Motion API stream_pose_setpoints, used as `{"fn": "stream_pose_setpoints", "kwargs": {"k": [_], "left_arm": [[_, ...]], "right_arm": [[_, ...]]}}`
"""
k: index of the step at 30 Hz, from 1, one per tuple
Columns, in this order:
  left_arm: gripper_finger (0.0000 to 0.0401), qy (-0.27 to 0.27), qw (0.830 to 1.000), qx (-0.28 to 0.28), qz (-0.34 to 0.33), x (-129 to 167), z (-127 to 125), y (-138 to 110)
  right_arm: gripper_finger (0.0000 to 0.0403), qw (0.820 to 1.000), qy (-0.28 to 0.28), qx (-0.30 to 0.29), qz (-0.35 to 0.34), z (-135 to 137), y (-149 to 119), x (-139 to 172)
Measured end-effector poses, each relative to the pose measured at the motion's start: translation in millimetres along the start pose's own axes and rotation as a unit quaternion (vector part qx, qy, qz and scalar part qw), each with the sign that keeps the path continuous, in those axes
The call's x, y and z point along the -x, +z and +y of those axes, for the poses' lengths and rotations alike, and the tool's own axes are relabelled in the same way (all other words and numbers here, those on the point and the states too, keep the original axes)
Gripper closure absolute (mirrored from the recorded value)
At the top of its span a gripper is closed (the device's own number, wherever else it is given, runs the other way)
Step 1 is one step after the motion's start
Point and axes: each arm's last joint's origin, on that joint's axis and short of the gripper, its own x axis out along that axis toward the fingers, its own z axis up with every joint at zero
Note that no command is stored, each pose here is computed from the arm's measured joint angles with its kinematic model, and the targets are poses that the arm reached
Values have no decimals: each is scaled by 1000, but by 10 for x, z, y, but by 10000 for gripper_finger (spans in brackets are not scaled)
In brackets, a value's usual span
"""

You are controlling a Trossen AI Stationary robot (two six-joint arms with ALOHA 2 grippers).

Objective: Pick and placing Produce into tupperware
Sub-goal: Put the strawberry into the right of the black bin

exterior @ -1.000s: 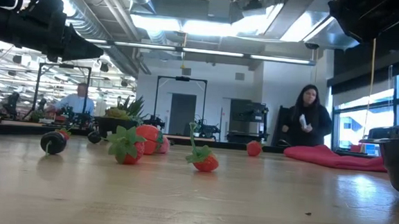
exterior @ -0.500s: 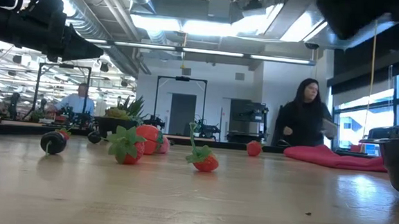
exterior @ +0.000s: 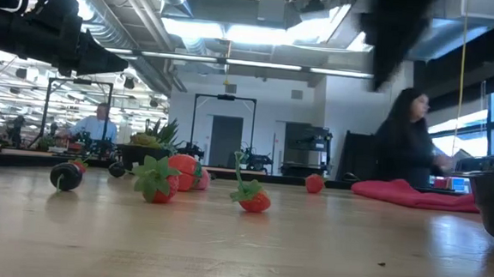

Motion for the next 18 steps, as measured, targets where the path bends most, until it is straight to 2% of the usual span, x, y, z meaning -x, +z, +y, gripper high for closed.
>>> {"fn": "stream_pose_setpoints", "kwargs": {"k": [4,7,11,14,18], "left_arm": [[277,0,1000,0,0,0,0,0],[277,0,1000,0,0,0,0,-1],[277,0,1000,-1,3,0,0,-7],[277,0,1000,-2,4,0,0,-9],[277,0,1000,-3,6,0,0,-12]], "right_arm": [[255,993,-23,81,-77,-12,165,-60],[255,983,-7,142,-115,44,278,-154],[255,969,-3,208,-134,113,355,-348],[255,963,-9,234,-131,138,360,-470],[255,963,-11,238,-127,161,362,-593]]}}
